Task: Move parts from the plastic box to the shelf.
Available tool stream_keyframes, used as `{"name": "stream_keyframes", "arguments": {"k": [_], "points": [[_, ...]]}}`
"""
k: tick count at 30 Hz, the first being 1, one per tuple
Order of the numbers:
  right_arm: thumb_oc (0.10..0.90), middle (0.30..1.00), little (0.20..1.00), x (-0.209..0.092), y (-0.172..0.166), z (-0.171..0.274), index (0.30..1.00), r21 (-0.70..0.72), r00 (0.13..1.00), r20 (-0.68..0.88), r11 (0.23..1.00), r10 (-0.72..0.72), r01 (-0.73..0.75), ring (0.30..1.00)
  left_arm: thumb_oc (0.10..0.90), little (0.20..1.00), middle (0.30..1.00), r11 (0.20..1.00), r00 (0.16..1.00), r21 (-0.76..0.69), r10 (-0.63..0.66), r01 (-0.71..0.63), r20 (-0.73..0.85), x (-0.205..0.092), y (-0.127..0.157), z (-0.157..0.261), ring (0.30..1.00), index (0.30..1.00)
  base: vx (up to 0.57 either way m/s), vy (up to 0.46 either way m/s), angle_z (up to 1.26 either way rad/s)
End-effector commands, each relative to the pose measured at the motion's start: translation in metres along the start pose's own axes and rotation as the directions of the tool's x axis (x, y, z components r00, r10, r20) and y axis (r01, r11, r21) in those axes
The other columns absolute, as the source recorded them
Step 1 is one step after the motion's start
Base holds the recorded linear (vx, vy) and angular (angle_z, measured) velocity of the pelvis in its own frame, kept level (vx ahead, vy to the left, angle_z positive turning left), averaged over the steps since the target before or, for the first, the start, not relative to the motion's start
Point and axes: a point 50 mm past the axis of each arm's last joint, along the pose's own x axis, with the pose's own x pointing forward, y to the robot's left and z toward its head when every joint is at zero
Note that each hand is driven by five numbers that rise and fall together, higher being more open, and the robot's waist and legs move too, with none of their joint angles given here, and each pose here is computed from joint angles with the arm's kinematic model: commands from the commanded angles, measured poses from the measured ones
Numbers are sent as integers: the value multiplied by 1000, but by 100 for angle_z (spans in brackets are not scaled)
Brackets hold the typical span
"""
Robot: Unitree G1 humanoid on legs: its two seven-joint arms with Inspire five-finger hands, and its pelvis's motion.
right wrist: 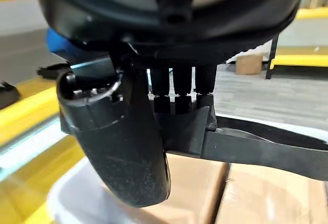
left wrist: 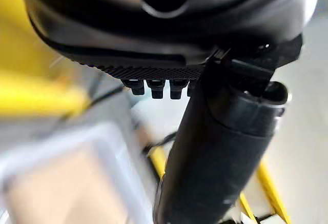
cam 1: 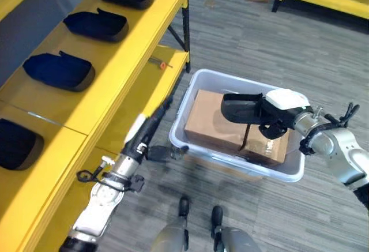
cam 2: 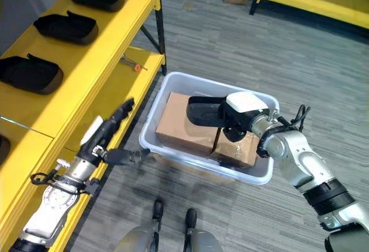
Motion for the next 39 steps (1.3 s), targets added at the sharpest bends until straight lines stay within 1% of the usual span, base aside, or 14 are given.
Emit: {"name": "stream_keyframes", "arguments": {"k": [1,3,5,6,10,12,14,16,20,25,28,32,34,39], "points": [[400,300,300,1,-18,14,300,62,996,77,997,-43,39,300,900,1000,1000,959,931,220,91,-177,352,3,7,34,1000,1000,51,29,-11],[400,300,300,1,-20,22,300,36,994,105,999,-26,23,300,900,1000,1000,940,914,267,94,-212,394,8,9,36,1000,1000,30,26,-7],[400,300,300,3,-29,32,300,-108,990,140,993,-38,53,300,900,1000,1000,889,875,386,34,-247,483,17,6,40,1000,1000,17,36,-8],[400,300,300,4,-32,34,300,-136,988,149,989,-35,56,300,900,1000,1000,878,867,410,12,-247,498,19,4,39,1000,1000,17,28,-8],[400,300,300,3,-46,55,300,-212,971,240,977,17,36,300,900,1000,1000,876,855,422,-21,-234,518,21,-4,35,1000,1000,7,33,-18],[400,300,300,2,-46,63,300,-210,959,280,977,40,20,300,900,1000,1000,878,847,427,-48,-217,530,19,-7,35,1000,1000,37,48,-20],[400,300,300,0,-50,74,300,-250,950,310,967,40,41,300,900,1000,1000,882,834,430,-81,-195,545,19,-14,36,1000,1000,42,38,-11],[400,300,300,1,-54,81,300,-272,941,335,961,46,50,300,900,1000,1000,842,780,509,-193,-180,595,16,-24,39,1000,1000,26,35,-13],[400,300,300,7,-63,93,300,-314,930,365,947,53,69,300,900,1000,1000,831,747,540,-273,-134,606,17,-30,39,1000,1000,40,42,-2],[400,300,300,8,-71,101,300,-338,925,378,936,36,102,300,900,1000,1000,822,771,565,-317,-67,552,18,-31,35,1000,1000,36,36,-8],[400,300,300,6,-78,102,300,-342,929,371,932,17,119,300,900,1000,1000,787,803,616,-345,-34,485,13,-27,24,1000,1000,12,21,-4],[400,300,300,3,-85,98,300,-337,934,357,929,-25,153,300,900,1000,1000,743,821,668,-357,-39,446,4,-22,11,1000,1000,21,24,-1],[400,300,300,-4,-87,100,300,-299,923,384,942,-28,153,300,900,1000,1000,737,825,674,-353,-45,441,1,-19,7,1000,1000,45,26,-2],[400,300,300,-10,-88,103,300,-288,919,393,944,-38,163,300,900,1000,1000,718,814,695,-377,-44,442,-4,-22,4,1000,1000,6,4,0]]}}
